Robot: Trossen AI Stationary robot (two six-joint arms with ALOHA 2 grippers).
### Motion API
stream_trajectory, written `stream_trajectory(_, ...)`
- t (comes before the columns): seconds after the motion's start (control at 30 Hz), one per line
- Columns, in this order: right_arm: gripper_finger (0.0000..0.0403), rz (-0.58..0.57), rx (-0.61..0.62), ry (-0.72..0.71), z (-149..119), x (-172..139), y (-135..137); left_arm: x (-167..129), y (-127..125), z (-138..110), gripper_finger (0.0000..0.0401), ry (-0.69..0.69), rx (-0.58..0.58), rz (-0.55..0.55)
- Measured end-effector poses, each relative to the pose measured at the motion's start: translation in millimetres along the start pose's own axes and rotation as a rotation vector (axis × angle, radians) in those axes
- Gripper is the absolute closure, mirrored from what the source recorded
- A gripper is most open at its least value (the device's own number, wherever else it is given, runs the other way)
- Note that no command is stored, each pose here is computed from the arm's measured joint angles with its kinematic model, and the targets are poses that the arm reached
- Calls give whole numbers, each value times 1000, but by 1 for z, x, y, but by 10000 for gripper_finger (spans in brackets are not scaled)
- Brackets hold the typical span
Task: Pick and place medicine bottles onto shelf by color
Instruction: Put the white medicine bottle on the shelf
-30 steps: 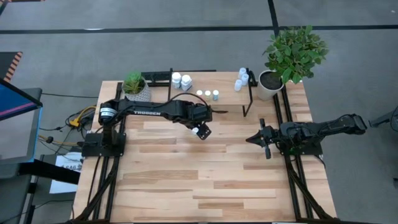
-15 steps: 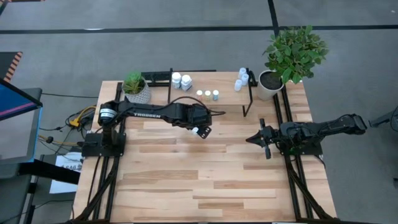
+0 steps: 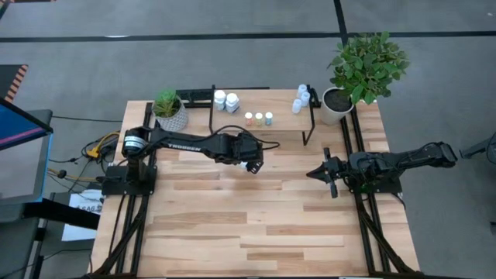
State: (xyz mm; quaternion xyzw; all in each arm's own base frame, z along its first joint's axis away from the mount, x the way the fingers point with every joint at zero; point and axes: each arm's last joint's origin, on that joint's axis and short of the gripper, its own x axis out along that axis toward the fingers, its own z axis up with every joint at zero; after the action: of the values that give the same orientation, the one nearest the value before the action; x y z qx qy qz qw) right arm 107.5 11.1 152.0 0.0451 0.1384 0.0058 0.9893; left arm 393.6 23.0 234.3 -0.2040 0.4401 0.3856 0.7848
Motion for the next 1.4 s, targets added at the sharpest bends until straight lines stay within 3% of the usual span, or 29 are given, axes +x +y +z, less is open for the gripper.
stream_trajectory(0.67, 370, 0, 0, 0, 0, 0, 0, 30, 4, -26, 83, 55, -49, -39)
stream_trajectory(1.23, 370, 0, 0, 0, 0, 0, 0, 34, 5, -28, 83, 35, -51, -43)
stream_trajectory(1.4, 370, 0, 0, 0, 0, 0, 0, 52, 0, -36, 83, 86, -35, -36)
